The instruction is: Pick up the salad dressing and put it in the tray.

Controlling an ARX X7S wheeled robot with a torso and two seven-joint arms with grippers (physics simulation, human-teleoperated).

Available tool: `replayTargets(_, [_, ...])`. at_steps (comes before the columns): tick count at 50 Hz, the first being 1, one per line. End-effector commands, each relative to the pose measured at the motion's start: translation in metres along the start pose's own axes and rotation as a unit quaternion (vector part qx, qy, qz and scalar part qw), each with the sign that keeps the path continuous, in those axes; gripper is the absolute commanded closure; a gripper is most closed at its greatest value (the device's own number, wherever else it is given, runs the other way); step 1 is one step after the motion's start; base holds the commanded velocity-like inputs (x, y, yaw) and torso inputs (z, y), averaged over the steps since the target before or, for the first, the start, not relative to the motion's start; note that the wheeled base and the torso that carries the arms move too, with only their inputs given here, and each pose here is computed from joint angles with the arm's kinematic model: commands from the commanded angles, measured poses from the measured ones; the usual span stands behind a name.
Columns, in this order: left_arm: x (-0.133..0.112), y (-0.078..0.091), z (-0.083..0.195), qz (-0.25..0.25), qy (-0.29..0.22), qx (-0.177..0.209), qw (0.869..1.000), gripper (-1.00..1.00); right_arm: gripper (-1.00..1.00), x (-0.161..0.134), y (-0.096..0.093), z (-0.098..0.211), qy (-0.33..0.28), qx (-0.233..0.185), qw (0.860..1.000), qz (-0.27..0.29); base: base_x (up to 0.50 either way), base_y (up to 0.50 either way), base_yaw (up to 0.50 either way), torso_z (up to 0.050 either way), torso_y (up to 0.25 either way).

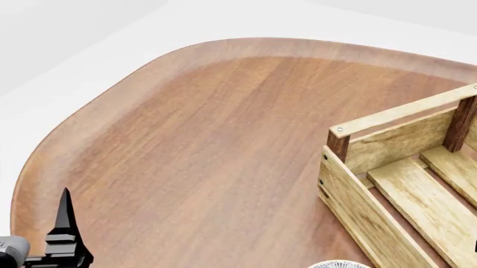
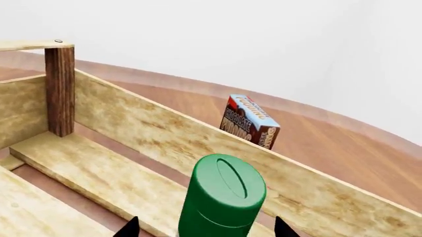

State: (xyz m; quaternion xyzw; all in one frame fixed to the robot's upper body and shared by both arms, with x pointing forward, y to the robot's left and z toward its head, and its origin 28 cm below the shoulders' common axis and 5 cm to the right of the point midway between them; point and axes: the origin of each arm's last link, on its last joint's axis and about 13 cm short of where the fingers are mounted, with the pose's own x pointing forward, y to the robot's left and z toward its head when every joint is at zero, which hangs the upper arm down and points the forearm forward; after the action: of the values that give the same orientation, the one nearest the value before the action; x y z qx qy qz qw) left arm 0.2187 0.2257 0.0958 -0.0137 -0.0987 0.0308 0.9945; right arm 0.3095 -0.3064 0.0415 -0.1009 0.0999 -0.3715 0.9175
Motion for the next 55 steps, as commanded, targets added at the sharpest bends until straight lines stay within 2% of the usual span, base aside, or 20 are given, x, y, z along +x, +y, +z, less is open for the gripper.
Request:
replayTargets(1, [0.000, 0.000, 0.000, 0.000, 0.001, 0.000, 1.000, -1.00, -1.00, -0.002, 0.000, -0.004, 0.000, -0.001, 1.000, -0.001, 0.00, 0.00, 0.00, 0.000, 0.000])
replayTargets(19, [0.000, 0.000, -0.001, 0.001, 0.000, 0.000, 1.000, -1.00, -1.00, -0.002, -0.001, -0.005, -0.002, 0.001, 1.000, 0.002, 0.00, 0.00, 0.00, 0.000, 0.000])
replayTargets(27, [0.000, 0.001, 0.000, 0.002, -0.001, -0.001, 1.000, -1.00, -1.00, -0.002, -0.005, 0.007, -0.039, 0.002, 0.999, 0.003, 0.00, 0.00, 0.00, 0.000, 0.000])
replayTargets(39, [-0.001, 0.001, 0.003, 0.004, -0.007, -0.004, 1.000, -1.00, -1.00, -0.028, -0.015, 0.034, -0.109, 0.009, 0.994, 0.008, 0.00, 0.00, 0.00, 0.000, 0.000])
replayTargets(49, [0.001, 0.003, 0.008, 0.013, -0.019, -0.009, 1.000, -1.00, -1.00, -0.063, -0.021, 0.068, -0.190, 0.012, 0.981, 0.038, 0.00, 0.00, 0.00, 0.000, 0.000])
replayTargets(55, [0.001, 0.006, 0.015, 0.020, -0.041, -0.027, 0.999, -1.00, -1.00, -0.085, -0.024, 0.086, -0.237, 0.026, 0.970, 0.048, 0.00, 0.00, 0.00, 0.000, 0.000])
